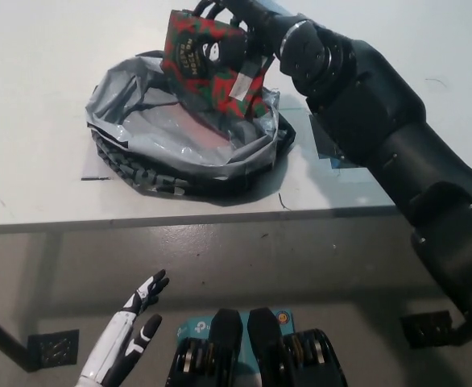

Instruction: The robot uses its right hand to pick up a bag of coffee beans and puts it in the black plastic bag, then the robot grabs the top of the bag and lifts it.

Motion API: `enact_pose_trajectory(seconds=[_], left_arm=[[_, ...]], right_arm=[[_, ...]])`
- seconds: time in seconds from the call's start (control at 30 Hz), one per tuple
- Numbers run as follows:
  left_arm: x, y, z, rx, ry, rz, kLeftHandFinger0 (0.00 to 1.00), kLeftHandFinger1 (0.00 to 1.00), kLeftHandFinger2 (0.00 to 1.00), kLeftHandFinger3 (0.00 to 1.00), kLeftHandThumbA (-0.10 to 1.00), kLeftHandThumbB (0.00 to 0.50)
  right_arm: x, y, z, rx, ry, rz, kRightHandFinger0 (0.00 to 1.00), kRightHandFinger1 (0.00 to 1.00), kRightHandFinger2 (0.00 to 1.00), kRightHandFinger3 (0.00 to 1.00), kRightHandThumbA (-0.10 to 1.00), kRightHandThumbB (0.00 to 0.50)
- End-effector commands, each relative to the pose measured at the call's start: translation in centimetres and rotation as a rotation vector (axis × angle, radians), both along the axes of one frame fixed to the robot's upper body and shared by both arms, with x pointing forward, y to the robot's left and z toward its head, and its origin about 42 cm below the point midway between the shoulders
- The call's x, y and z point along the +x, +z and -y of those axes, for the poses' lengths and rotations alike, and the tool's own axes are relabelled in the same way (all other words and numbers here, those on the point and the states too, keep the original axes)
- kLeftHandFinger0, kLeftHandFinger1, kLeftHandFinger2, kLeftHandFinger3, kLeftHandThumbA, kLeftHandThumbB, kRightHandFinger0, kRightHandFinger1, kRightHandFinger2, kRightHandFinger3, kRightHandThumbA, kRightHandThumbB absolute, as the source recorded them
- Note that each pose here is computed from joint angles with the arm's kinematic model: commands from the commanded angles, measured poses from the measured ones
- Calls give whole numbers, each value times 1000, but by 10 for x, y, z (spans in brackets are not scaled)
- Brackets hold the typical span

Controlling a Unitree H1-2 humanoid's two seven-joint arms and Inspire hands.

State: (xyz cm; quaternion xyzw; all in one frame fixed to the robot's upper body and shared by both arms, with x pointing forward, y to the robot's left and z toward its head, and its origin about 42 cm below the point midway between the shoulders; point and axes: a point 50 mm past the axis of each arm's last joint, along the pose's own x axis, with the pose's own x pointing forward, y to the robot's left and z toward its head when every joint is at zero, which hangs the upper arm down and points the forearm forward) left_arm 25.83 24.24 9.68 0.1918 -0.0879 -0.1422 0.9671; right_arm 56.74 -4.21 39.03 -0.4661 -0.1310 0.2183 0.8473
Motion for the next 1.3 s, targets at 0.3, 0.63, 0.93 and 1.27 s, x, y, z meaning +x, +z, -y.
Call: enact_pose_trajectory(seconds=[0.3,0.63,0.93,1.27], left_arm=[[5,10,4,51,-75,55,1000,1000,1000,1000,1000,222],[7,10,6,67,-93,52,1000,1000,1000,1000,1000,237],[12,13,10,86,-110,78,1000,1000,1000,1000,1000,202],[19,18,13,93,-126,78,1000,1000,1000,1000,1000,220]], right_arm=[[-9,84,-5,89,63,396,0,304,685,779,-100,143],[-17,92,-22,153,125,488,0,106,468,541,-100,257],[-31,91,-37,160,182,557,0,81,560,760,-100,182],[-27,74,-19,131,183,600,0,22,443,722,-100,176]])
